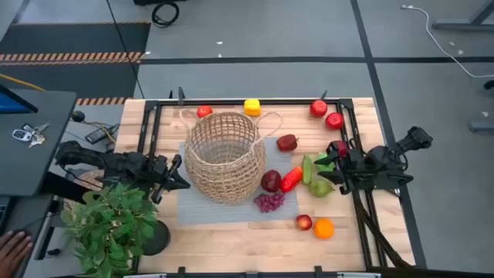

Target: Build produce basket

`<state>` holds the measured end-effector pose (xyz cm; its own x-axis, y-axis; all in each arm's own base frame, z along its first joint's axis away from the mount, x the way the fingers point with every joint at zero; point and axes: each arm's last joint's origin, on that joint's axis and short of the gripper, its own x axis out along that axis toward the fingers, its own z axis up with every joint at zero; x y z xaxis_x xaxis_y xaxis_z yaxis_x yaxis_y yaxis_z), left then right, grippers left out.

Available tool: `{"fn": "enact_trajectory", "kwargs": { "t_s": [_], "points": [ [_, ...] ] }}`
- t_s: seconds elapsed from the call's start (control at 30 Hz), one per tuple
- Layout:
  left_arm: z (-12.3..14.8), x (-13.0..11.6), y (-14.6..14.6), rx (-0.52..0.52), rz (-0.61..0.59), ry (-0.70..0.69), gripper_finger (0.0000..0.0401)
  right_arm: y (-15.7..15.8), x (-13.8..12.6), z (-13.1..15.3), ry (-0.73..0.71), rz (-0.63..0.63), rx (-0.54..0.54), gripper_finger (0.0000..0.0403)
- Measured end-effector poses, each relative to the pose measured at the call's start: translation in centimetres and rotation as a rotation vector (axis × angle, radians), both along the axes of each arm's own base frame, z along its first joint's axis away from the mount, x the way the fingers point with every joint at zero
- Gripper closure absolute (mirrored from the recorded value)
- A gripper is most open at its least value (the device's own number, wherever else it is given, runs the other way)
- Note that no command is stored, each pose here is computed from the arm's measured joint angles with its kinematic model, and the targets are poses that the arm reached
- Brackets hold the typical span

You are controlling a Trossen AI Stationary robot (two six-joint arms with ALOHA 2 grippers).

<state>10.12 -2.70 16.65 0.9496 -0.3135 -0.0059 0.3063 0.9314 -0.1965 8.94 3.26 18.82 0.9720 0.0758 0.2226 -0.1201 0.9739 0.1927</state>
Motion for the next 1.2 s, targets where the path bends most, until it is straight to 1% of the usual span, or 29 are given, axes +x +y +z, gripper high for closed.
{"fn": "enact_trajectory", "kwargs": {
  "t_s": [0.37,0.67,0.9,1.2],
  "points": [
    [-0.01,0.00,0.00,0.000,0.000,0.000,0.0365,0.00,0.00,0.01,0.000,0.000,0.000,0.0206],
    [-0.01,0.00,0.00,0.001,0.000,0.000,0.0373,0.00,0.00,0.01,0.000,0.000,0.000,0.0206],
    [0.00,0.00,0.00,0.000,0.000,0.000,0.0365,0.00,0.00,0.01,0.000,0.000,0.000,0.0206],
    [0.00,0.00,0.00,0.000,0.000,0.000,0.0373,0.00,0.00,0.01,-0.001,0.000,0.000,0.0206]
  ]
}}
